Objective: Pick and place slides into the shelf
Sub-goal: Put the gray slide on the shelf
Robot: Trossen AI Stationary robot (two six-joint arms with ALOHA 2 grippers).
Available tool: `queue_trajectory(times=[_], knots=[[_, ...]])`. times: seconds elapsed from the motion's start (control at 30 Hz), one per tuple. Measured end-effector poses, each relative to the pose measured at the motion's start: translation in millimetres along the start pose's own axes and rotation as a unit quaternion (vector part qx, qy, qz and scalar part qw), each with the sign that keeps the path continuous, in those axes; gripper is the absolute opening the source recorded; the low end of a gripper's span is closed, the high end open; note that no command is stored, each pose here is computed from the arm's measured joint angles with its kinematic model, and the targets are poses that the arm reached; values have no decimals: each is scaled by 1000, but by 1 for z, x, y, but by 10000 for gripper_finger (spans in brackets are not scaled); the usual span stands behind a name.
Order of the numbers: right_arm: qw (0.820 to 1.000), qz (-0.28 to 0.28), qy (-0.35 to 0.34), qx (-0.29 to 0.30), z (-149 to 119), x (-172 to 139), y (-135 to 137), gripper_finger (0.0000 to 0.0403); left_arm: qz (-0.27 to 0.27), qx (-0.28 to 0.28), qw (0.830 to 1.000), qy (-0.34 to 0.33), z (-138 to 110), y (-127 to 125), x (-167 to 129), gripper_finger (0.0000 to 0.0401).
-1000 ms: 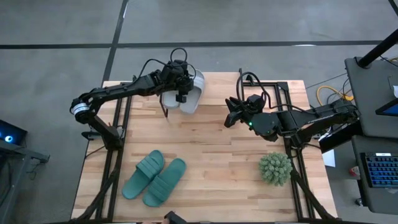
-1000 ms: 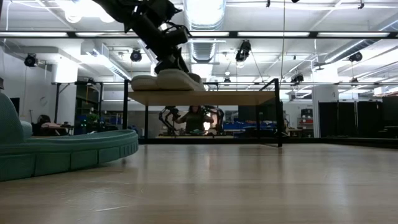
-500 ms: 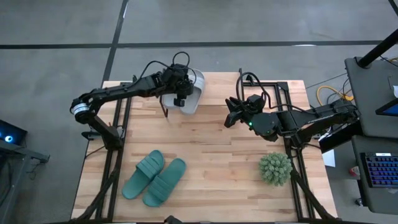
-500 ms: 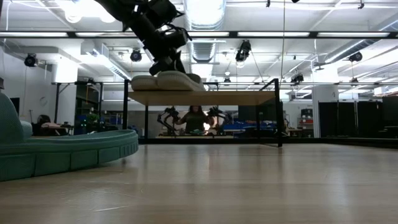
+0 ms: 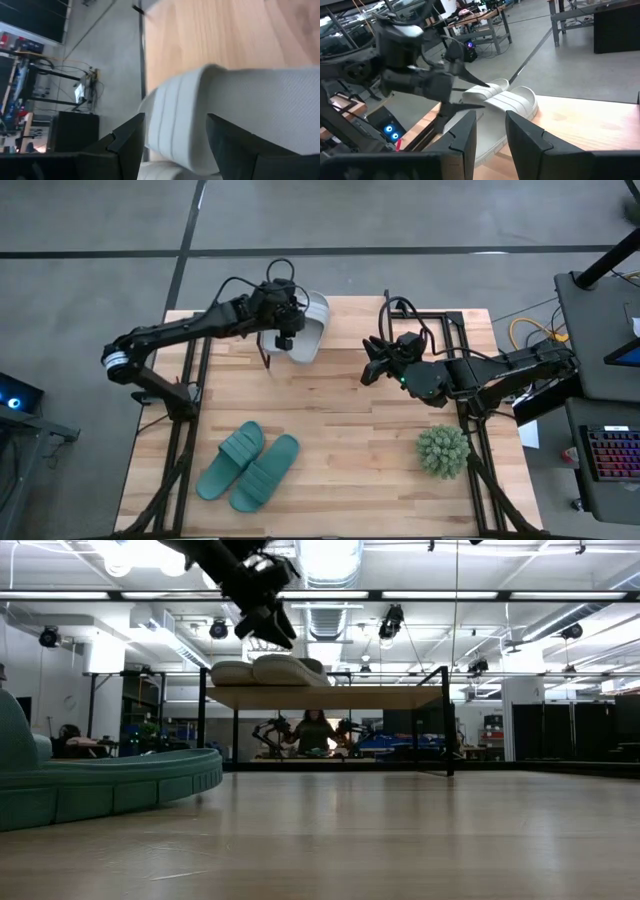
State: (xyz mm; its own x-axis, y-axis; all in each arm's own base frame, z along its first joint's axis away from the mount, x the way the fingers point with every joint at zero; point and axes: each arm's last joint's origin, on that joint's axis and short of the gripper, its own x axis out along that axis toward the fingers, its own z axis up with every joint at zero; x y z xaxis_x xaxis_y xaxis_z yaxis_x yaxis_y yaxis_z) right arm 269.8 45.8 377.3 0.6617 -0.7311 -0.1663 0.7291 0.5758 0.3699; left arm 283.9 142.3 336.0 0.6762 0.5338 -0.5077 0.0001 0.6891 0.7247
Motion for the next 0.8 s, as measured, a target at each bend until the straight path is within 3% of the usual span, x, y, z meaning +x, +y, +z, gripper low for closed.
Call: queue_trajectory(times=[0.3, 0.43, 0.63, 0.8], knots=[[1000, -5, 6, -14, -2, 0, -2, 96, 6, -134, 989, -67, 6, 11, -37, 183], [1000, -4, 8, -17, -2, 0, -2, 96, 6, -179, 979, -99, 7, 16, -57, 135], [999, -6, 13, -28, -4, 0, -3, 96, 21, -234, 961, -147, 5, 25, -91, 18], [996, 19, 37, -78, -5, 2, -3, 96, 29, -280, 942, -181, 3, 29, -117, 5]])
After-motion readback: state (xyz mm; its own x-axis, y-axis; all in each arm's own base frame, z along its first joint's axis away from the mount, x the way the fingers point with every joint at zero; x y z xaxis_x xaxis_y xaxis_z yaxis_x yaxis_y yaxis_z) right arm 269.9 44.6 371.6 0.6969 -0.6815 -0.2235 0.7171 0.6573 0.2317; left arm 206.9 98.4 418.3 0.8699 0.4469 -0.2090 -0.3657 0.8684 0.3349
